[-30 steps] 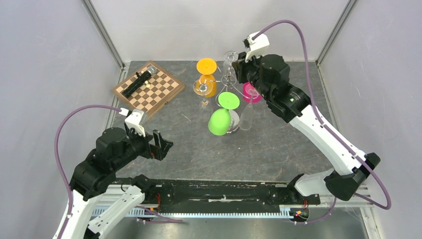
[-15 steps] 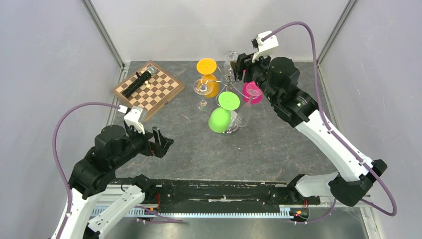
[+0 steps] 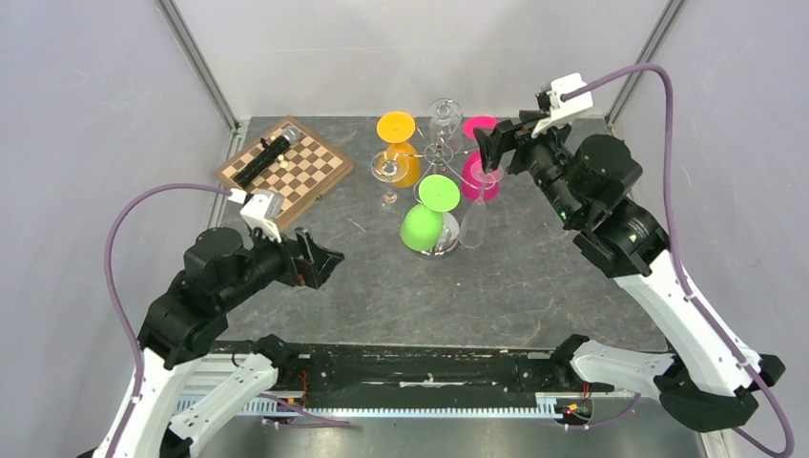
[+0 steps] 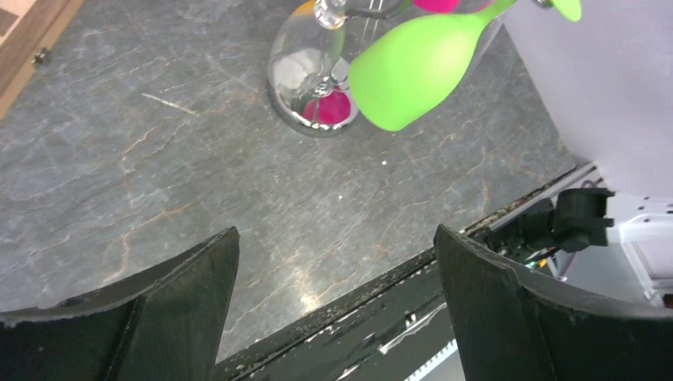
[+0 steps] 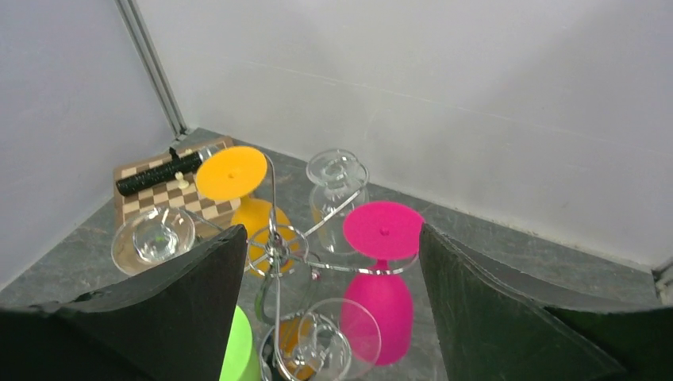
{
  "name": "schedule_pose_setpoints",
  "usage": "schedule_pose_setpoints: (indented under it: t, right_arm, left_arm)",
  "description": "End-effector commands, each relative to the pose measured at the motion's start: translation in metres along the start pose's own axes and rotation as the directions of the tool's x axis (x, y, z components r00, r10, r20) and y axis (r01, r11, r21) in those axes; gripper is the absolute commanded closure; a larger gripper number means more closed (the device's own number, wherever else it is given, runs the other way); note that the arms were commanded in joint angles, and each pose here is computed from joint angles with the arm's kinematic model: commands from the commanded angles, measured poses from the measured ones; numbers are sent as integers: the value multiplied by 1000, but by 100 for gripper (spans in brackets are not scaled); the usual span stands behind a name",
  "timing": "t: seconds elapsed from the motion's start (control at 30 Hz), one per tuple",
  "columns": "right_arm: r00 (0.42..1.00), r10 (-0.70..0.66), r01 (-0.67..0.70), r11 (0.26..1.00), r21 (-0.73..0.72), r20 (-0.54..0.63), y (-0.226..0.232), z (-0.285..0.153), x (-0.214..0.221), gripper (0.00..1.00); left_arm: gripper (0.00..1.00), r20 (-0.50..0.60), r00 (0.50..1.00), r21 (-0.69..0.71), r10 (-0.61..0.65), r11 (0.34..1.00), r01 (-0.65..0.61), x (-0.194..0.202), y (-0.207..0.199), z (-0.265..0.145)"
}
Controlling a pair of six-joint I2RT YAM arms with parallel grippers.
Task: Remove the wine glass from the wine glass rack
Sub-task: Place the wine rack at the center of the board.
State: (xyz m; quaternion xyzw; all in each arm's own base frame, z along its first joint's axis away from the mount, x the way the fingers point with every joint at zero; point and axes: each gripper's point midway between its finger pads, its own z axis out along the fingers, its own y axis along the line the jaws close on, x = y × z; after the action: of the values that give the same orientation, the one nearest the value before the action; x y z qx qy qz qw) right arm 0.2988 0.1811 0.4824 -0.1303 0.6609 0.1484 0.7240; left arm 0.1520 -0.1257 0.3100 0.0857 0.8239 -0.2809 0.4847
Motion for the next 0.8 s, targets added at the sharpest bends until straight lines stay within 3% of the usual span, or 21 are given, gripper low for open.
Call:
schedule_pose_setpoints:
  t: [0.0,0.33,0.77]
  right_arm:
    - [999,-26,27,999,33,-35,-13,-20,13,18]
    - [992,20,-14,999,42,-124,-19,-52,57,18]
    - [985,36,-22,996,82,-172,-36,-94,91,18]
  left_arm:
    - [3,77,992,110,-97,990,88,-33,-29,6]
    - [10,87,963,202,-256,951,234,-66,-55,29]
    - [15,92,874,226,-476,865,447,-98,-65,61]
